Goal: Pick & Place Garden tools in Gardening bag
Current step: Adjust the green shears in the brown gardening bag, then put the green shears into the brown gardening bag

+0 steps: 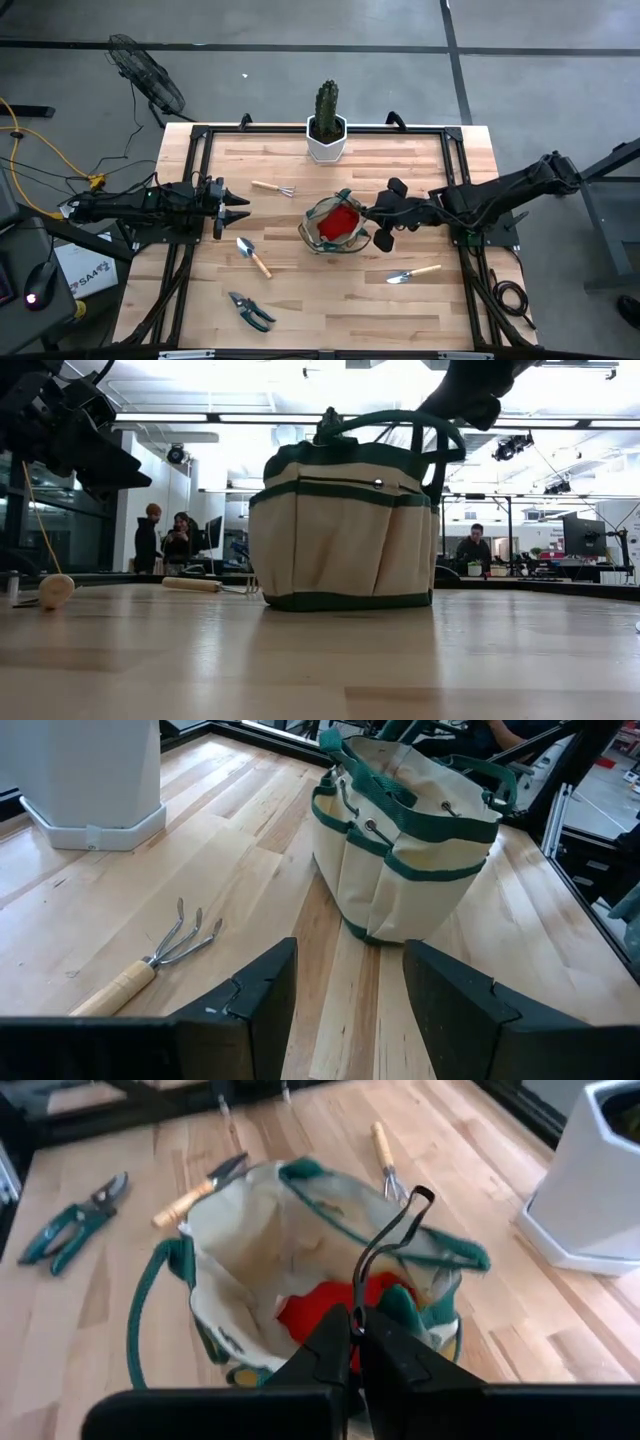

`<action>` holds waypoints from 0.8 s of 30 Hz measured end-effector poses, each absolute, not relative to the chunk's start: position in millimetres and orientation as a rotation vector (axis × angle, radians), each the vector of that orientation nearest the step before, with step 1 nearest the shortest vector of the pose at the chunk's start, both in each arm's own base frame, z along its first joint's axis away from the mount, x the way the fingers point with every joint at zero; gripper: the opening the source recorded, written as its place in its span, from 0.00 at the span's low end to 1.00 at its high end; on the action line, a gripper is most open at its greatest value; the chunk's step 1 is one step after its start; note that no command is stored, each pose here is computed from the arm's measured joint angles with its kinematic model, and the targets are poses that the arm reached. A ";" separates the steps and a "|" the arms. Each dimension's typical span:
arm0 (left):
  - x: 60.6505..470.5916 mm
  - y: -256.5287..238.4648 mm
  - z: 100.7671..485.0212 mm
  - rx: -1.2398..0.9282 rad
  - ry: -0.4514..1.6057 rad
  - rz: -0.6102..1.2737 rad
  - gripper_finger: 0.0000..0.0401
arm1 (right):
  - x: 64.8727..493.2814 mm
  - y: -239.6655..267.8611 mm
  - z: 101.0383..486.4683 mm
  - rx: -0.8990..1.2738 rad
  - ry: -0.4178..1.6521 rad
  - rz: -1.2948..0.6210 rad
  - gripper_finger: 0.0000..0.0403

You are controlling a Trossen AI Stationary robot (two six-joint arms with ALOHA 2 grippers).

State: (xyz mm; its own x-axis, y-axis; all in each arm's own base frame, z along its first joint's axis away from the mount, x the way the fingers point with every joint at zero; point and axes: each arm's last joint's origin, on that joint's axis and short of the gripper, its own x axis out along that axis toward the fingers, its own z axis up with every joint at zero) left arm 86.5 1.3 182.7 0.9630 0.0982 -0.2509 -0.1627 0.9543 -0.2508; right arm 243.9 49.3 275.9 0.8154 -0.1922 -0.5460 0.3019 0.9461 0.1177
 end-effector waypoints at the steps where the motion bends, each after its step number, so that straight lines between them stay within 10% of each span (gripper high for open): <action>1: 86.5 1.3 182.7 -0.273 0.239 0.134 0.45 | 244.8 48.2 276.8 0.210 0.547 -0.267 0.02; 24: 86.5 1.0 182.6 -0.274 0.241 0.123 0.45 | 249.8 25.7 286.1 0.253 0.447 -0.359 0.26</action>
State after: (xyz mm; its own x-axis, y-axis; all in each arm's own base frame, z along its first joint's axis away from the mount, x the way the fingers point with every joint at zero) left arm 86.5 1.0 182.6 0.9637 0.0878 -0.2520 -0.1531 0.9554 -0.2525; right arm 249.8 25.7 286.1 0.8411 -0.2812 -0.4620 0.3907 0.9066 0.1597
